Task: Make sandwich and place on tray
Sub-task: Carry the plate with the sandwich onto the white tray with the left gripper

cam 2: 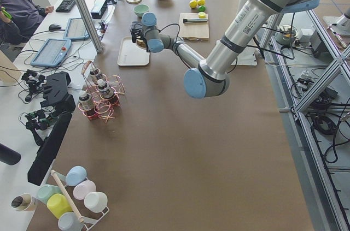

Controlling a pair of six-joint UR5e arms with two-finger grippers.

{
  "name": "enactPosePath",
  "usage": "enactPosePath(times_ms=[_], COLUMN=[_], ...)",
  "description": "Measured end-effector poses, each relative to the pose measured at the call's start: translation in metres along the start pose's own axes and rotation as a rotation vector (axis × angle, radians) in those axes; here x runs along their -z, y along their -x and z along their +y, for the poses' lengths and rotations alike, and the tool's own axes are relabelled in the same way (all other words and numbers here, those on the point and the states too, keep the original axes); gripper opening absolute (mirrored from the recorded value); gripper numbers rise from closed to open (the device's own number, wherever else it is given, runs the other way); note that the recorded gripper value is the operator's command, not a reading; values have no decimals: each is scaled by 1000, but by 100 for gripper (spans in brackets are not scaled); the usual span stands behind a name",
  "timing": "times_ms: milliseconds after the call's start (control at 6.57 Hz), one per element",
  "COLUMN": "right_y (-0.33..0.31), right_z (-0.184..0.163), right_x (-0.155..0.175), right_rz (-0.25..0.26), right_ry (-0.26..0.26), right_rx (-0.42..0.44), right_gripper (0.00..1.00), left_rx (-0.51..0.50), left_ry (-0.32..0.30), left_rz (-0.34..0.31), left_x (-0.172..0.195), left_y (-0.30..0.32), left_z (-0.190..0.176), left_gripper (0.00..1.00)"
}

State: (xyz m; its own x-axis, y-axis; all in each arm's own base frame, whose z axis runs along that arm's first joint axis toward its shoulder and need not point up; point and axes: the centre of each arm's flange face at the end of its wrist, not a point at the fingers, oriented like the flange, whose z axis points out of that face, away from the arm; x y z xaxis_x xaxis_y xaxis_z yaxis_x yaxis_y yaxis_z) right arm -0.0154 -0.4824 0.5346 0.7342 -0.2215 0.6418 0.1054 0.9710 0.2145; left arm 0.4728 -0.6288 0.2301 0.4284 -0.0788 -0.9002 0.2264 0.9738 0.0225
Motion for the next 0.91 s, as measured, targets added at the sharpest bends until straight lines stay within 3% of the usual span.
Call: enactPosePath(times_ms=[457, 913], right_y=[-9, -33], right_z=[5, 31], right_x=[-9, -21], right_rz=[4, 42], right_ry=[20, 54], right_rx=[-18, -65], right_gripper=[100, 100], left_rx=[19, 2], left_ry=[-48, -72], left_rz=[-37, -57], left_x=[-32, -57], left_y=[-16, -25], left_z=[-51, -36], left_gripper=[0, 0])
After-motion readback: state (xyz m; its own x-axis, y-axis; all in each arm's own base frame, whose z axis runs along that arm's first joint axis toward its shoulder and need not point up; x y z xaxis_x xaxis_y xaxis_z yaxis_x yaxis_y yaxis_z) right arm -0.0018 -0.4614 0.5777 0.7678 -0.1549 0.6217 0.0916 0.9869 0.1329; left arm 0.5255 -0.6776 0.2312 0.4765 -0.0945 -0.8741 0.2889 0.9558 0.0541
